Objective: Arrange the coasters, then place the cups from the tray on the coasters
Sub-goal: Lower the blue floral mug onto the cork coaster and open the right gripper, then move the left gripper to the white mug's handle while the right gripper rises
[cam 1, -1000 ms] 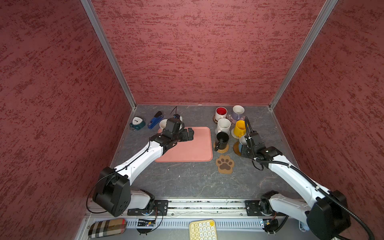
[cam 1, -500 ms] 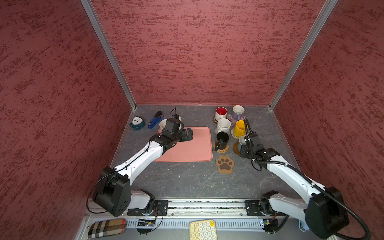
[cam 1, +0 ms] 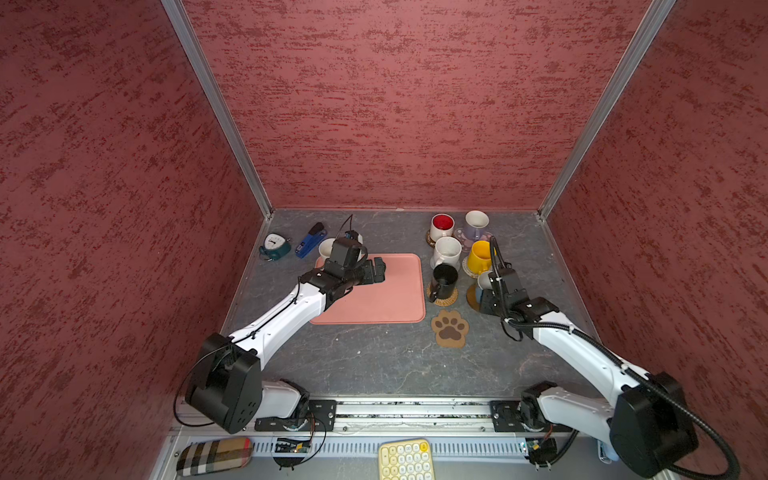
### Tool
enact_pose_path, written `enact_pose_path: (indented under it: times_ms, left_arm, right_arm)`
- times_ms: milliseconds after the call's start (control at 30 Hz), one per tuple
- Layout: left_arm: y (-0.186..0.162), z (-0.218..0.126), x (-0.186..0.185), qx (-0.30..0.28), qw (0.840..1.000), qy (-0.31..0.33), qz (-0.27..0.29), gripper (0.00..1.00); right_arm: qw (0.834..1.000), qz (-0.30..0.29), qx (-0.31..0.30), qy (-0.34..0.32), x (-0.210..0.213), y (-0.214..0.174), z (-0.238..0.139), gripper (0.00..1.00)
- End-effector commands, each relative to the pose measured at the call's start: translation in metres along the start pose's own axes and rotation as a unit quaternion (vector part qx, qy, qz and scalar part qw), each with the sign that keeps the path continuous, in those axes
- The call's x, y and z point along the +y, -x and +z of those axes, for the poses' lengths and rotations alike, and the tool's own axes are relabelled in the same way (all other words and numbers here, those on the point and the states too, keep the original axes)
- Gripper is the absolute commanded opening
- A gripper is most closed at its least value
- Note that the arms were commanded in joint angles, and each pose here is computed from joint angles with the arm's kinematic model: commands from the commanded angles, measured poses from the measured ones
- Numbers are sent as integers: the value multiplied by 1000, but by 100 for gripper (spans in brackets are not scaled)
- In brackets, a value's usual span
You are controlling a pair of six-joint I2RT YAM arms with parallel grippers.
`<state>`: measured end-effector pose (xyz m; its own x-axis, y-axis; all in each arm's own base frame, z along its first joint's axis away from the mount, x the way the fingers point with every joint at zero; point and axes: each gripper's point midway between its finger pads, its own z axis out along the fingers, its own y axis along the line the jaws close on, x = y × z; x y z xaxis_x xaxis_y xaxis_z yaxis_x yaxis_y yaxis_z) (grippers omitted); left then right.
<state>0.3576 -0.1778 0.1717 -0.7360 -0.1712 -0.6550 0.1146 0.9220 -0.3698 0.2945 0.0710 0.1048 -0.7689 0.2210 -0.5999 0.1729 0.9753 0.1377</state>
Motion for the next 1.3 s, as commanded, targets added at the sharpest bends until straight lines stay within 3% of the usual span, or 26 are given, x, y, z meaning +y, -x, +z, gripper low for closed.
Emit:
enact_pose_path:
  times_ms: [0,367,700,1100,1267]
  left_arm:
    - [3,-3,2,-12,1000,-1,-1,100]
    - [18,-5,12,-16,999,21,-20,100]
    - [60,5,11,-32,999,10,-15,100]
    - [124,59,39,-29,997,60,-31,76]
    - [140,87,61,-14,995,91,-41,61]
  right_arm:
    - [1000,8,-22,6,1,9,-1,43]
    - [999,14,-24,22,5,12,-14,74]
    - [998,20,-39,44,11,24,-34,82]
    - [993,1,-87,74,20,58,-86,84]
    - [991,-7,-106,87,29,76,-101,84]
